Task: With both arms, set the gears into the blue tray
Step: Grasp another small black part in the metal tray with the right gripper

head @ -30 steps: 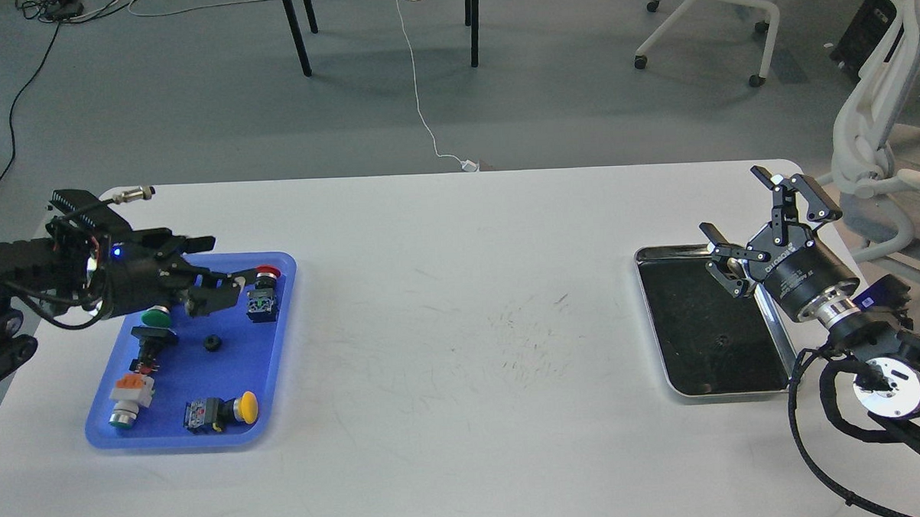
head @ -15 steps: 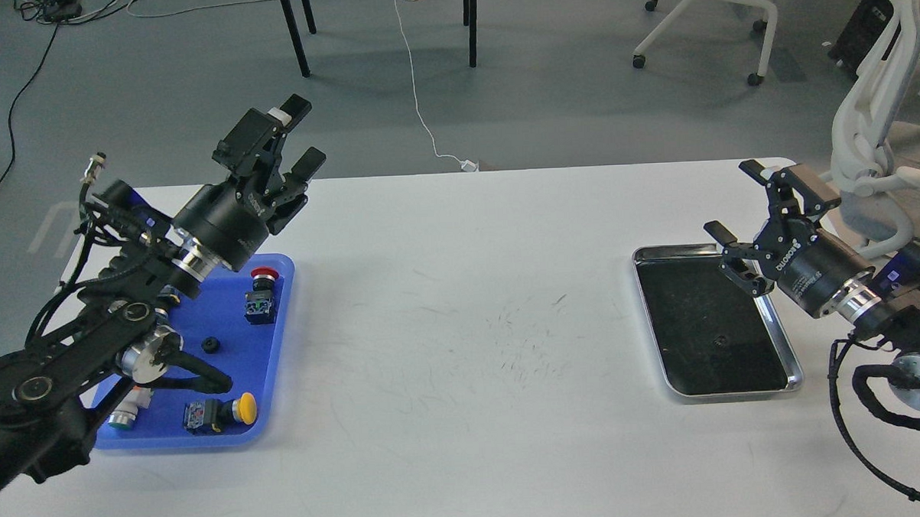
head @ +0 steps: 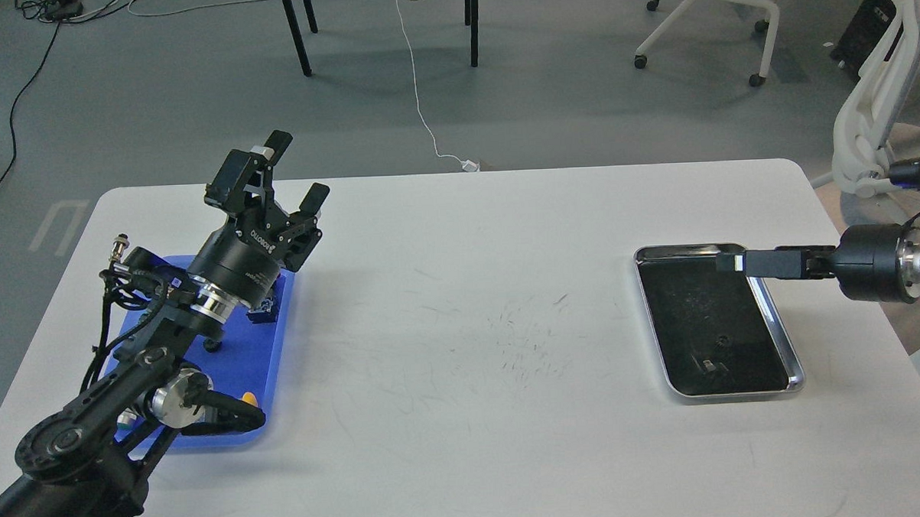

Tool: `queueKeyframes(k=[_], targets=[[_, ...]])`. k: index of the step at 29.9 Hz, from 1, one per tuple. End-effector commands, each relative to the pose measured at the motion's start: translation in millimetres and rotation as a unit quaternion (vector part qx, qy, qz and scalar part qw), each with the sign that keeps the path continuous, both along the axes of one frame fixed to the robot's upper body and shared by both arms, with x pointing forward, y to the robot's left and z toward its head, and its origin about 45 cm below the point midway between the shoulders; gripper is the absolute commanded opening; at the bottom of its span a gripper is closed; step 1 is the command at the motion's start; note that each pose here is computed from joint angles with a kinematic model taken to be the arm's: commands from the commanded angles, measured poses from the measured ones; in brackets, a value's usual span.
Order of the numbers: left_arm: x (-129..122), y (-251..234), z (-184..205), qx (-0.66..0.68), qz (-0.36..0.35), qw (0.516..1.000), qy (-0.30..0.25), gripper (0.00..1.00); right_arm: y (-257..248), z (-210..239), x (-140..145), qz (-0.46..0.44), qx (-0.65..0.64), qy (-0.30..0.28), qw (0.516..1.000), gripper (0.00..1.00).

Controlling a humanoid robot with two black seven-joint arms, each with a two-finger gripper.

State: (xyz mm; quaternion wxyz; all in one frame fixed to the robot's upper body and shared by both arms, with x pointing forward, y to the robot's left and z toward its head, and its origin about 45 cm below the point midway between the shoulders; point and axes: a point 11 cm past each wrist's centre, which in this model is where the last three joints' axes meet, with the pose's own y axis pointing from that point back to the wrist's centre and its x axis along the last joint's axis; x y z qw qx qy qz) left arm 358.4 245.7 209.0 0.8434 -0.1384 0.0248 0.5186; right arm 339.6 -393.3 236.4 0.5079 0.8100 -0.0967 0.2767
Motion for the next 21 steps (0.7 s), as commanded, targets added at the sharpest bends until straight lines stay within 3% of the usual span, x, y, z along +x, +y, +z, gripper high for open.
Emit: queueKeyframes(k=[1,10,21], targets=[[1,0,2,-0.001,0.0,1.0,-0.002,0.98,3,-7,1,0.075,-0.103,0.033,0.991,0.99],[1,-1,2,-0.007,0.003,1.0,-0.002,0.98,13,-35,29,0.14,-0.21,0.048,0.966,0.95],[1,-3,2,-0.009,-0.005,1.0,-0.003,0.98,30,-68,21,0.177,-0.221,0.073,0.956,0.78]])
